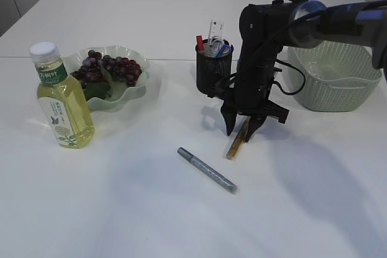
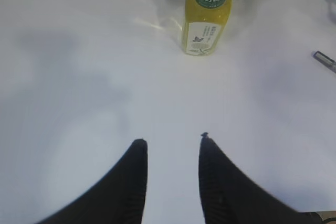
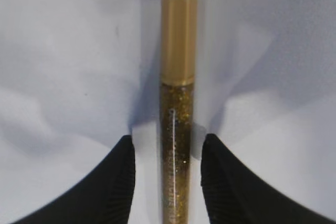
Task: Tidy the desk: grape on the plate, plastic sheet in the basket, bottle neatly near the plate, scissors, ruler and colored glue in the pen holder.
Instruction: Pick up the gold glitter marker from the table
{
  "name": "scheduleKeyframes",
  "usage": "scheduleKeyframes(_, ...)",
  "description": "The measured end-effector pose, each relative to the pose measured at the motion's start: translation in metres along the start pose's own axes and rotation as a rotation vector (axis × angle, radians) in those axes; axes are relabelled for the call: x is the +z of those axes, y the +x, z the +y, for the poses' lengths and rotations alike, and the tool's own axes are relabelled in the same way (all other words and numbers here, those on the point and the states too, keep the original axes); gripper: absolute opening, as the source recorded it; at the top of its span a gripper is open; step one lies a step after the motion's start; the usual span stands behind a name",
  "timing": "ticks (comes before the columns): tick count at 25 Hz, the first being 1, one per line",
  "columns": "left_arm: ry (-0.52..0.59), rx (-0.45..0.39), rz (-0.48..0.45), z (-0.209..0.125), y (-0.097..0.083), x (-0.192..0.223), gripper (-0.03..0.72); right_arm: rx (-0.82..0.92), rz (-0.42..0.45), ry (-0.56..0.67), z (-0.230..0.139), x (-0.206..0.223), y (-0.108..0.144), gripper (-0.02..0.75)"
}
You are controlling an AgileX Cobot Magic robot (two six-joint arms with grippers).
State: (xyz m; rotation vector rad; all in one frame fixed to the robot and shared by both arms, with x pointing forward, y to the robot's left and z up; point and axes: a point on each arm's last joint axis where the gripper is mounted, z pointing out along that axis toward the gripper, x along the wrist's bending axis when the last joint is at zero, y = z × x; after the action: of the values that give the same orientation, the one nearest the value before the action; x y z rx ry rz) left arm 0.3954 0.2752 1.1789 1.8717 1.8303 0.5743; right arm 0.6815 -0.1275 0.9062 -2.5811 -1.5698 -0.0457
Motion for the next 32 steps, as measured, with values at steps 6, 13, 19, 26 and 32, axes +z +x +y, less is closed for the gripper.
scheduleKeyframes(6, 0.000, 0.000, 0.000, 0.0000, 0.0000, 0.0000, 0.243, -0.001, -0.002, 0.000, 0.0000, -0.0001, -0.0002, 0.330)
scheduleKeyframes(13, 0.000, 0.000, 0.000, 0.0000, 0.0000, 0.0000, 0.243, -0.002, -0.006, -0.002, 0.0003, 0.0006, -0.0005, 0.241)
scheduleKeyframes(19, 0.000, 0.000, 0.000, 0.0000, 0.0000, 0.0000, 0.243, -0.004, -0.009, -0.007, 0.0008, 0.0002, -0.0006, 0.160)
scheduleKeyframes(26, 0.002, -0.004, -0.011, -0.0002, -0.0010, 0.0000, 0.243, -0.041, -0.009, -0.007, 0.0009, -0.0004, -0.0004, 0.068)
scheduleKeyframes(32, 0.003, -0.005, -0.017, -0.0003, -0.0015, 0.0000, 0.243, -0.129, -0.009, -0.006, 0.0009, -0.0003, -0.0004, 0.050)
